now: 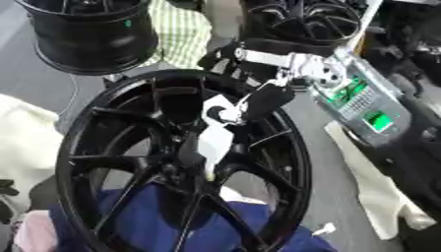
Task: Pull the pin out of the wheel hub.
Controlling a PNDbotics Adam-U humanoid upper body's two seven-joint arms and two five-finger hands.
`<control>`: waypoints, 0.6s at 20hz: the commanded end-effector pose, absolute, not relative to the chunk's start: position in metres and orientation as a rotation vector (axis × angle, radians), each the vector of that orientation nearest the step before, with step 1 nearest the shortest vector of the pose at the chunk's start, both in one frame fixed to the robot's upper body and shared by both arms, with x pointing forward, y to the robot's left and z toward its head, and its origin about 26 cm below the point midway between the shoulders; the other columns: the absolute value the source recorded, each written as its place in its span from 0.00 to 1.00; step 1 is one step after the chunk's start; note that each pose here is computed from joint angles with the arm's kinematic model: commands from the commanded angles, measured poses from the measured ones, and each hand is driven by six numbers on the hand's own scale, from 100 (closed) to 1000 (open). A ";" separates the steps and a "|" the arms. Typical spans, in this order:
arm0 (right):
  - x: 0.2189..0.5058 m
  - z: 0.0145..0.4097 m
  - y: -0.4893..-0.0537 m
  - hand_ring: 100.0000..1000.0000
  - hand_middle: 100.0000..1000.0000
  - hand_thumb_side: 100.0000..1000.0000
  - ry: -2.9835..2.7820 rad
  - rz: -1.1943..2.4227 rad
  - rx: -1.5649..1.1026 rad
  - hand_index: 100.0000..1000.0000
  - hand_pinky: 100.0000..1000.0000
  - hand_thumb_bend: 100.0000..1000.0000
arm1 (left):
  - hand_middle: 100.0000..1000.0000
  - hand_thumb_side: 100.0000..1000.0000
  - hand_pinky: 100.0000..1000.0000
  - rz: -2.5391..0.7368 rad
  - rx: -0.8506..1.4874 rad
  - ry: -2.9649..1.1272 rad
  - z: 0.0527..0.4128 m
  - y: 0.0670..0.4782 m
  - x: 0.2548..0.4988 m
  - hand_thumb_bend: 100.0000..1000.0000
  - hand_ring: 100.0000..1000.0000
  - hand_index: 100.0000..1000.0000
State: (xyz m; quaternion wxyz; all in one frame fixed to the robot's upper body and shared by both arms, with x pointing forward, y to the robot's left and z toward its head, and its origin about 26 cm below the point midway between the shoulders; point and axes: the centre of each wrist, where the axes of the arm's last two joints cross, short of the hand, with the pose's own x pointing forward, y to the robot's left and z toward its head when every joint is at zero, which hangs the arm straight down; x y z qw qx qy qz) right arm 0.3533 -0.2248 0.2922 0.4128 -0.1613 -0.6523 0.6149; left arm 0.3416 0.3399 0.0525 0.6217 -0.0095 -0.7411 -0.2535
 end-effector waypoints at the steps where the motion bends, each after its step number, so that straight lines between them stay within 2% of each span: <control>1: 0.352 0.298 -0.228 0.72 0.83 0.22 -1.642 1.558 -0.436 0.91 0.60 0.27 | 0.59 0.68 0.41 -0.605 -0.014 -1.734 0.064 0.339 0.344 0.00 0.42 0.76; 4: 0.346 0.300 -0.226 0.68 0.79 0.23 -1.635 1.594 -0.437 0.89 0.58 0.26 | 0.59 0.68 0.41 -0.603 -0.010 -1.732 0.063 0.340 0.344 0.00 0.42 0.76; 12: 0.328 0.306 -0.222 0.40 0.77 0.23 -1.622 1.657 -0.432 0.85 0.39 0.27 | 0.59 0.68 0.41 -0.596 -0.001 -1.727 0.061 0.343 0.342 0.00 0.42 0.76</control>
